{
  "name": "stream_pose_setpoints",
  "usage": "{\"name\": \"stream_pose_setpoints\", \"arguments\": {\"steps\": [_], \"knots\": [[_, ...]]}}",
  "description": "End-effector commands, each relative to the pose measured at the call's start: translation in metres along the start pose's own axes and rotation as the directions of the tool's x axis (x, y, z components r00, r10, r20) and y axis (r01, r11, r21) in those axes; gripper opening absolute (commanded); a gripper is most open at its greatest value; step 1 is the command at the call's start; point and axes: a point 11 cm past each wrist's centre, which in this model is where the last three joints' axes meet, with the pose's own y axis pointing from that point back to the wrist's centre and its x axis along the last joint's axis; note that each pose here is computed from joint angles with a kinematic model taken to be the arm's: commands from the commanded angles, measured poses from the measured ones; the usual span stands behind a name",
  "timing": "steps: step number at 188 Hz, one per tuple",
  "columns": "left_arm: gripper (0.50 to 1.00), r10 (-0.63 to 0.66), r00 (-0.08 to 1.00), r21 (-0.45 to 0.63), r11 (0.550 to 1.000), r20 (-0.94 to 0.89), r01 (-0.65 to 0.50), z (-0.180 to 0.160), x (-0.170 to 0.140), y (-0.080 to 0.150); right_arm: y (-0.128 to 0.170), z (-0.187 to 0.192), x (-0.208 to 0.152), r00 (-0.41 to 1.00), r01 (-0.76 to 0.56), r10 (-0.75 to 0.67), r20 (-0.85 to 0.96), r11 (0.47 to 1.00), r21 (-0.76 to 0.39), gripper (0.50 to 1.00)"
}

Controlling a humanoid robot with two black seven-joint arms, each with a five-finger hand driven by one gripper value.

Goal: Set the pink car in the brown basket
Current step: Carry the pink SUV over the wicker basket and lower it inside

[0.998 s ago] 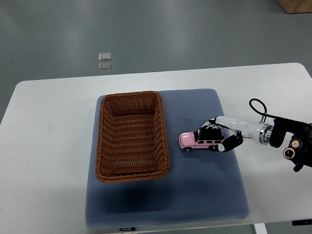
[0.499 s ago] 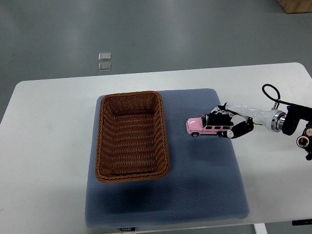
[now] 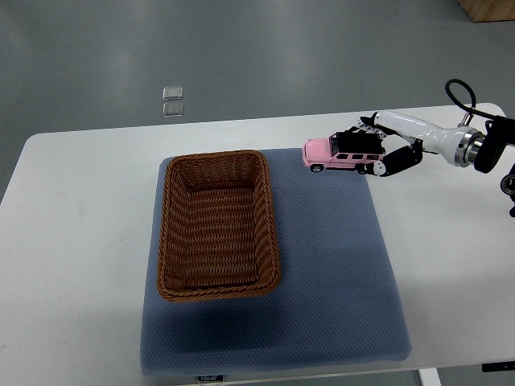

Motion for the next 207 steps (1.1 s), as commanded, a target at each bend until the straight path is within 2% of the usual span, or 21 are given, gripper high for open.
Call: {"name": "stream_pose_setpoints", "arguments": {"steps": [1, 24, 64, 105, 207], "knots": [[1.0, -0.002, 1.0, 0.0, 1.0, 0.0, 0.002, 0.0, 0.0, 0.0, -0.018, -0.02, -0.002, 0.999, 0.006, -0.008, 0.033, 0.999, 0.048, 0.5], [1.0, -0.003, 1.0, -0.007, 1.0, 0.004, 0.003, 0.004, -0.001, 0.0, -0.038, -0.031, -0.007, 0.999, 0.013, -0.017, 0.048, 0.997, 0.075, 0.5], [1.0, -0.006, 1.0, -0.015, 1.0, 0.007, 0.006, 0.01, -0.001, 0.0, -0.079, -0.048, -0.053, 0.992, 0.129, -0.128, -0.017, 0.988, 0.089, 0.5], [1.0, -0.009, 1.0, -0.017, 1.0, 0.009, 0.009, 0.011, -0.001, 0.0, -0.106, -0.065, -0.076, 0.985, 0.169, -0.164, -0.055, 0.98, 0.104, 0.5], [1.0, -0.007, 1.0, -0.017, 1.0, 0.007, 0.007, 0.011, -0.001, 0.0, -0.136, -0.086, -0.12, 0.966, 0.245, -0.234, -0.108, 0.963, 0.112, 0.5]]}}
